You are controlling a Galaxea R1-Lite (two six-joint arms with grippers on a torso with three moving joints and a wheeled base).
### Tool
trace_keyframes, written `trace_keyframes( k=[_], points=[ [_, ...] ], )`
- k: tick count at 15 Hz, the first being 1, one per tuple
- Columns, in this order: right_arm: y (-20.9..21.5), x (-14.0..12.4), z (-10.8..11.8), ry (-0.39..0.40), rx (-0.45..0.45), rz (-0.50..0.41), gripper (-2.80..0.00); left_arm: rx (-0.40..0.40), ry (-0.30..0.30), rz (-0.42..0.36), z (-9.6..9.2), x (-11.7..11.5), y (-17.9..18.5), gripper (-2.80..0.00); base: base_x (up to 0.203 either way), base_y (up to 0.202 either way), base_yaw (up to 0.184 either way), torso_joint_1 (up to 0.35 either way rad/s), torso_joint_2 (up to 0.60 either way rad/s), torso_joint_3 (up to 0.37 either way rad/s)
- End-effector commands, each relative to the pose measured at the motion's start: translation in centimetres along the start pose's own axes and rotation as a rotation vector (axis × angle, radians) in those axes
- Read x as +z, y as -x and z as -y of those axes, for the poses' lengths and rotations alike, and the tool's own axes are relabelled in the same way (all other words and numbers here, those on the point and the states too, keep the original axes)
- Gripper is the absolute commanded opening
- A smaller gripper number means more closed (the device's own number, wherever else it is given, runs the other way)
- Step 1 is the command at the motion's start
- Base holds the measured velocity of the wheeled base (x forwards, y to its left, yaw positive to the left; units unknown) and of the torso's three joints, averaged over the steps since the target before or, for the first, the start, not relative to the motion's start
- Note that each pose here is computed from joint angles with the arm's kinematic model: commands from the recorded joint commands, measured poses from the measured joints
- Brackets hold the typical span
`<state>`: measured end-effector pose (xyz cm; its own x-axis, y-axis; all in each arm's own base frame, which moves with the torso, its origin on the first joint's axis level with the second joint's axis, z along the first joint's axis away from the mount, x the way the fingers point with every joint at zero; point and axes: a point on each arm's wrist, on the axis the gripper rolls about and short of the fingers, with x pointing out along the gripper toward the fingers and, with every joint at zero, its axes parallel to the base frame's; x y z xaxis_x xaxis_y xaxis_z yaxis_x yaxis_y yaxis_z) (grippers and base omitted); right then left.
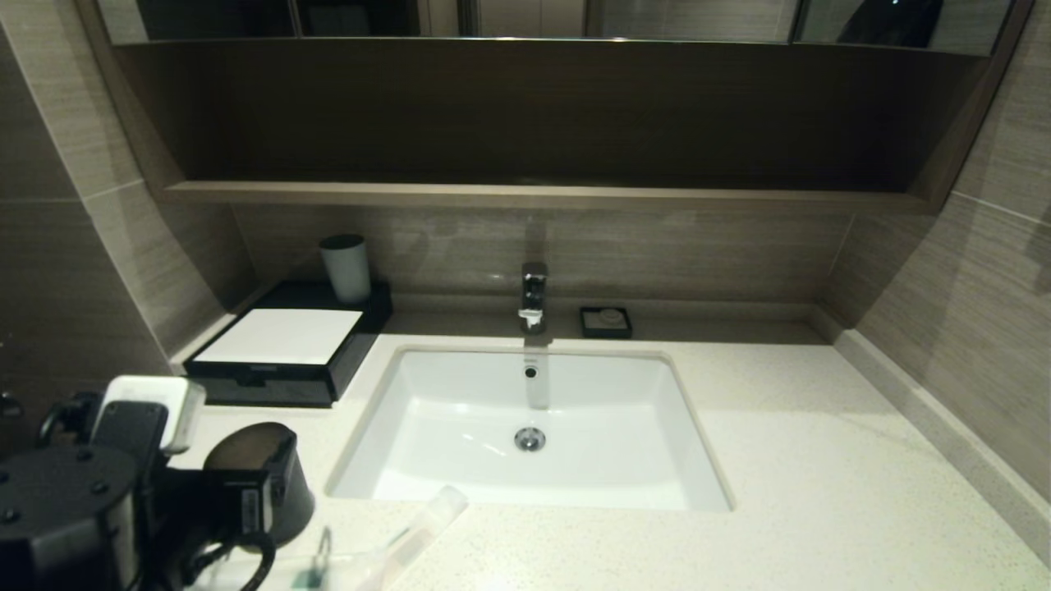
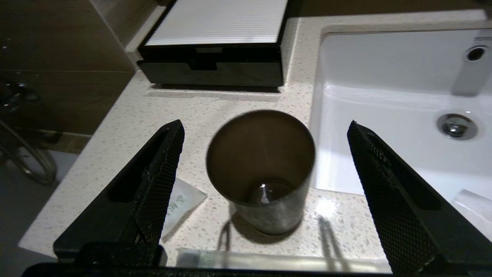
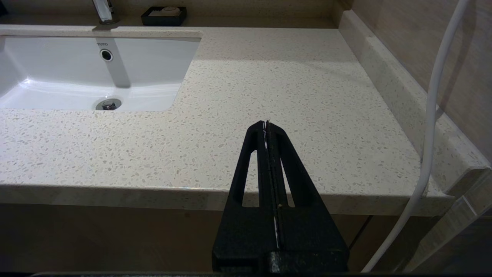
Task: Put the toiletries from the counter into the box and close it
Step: Pick up the cup
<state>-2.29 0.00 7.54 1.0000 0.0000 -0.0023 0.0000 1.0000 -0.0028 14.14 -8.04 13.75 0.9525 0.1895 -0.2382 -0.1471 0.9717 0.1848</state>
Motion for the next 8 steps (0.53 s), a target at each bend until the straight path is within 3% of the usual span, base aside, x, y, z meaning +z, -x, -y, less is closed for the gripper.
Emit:
trace_keyframes(
  k=[1,3,4,8],
  points=[
    [0.0,0.0,0.0,0.000,0.000,0.000,-2.80,0.064,-0.053,-0.093,-0.5,1.3,-0.9,0.00,0.000,0.000,0.000,0.000,0.00,0.000],
    [0.0,0.0,0.0,0.000,0.000,0.002,-2.80,0.112,-0.131,-0.297,-1.6,2.4,-1.4,0.00,0.000,0.000,0.000,0.000,0.00,0.000],
    [0.0,0.0,0.0,0.000,0.000,0.001,-2.80,0.109,-0.136,-0.389,-2.0,3.2,-1.3,0.00,0.000,0.000,0.000,0.000,0.00,0.000],
    [0.0,0.0,0.0,0.000,0.000,0.001,-2.80,-0.034,-0.019,-0.785,-3.3,6.8,-0.3,0.00,0.000,0.000,0.000,0.000,0.00,0.000]
  ],
)
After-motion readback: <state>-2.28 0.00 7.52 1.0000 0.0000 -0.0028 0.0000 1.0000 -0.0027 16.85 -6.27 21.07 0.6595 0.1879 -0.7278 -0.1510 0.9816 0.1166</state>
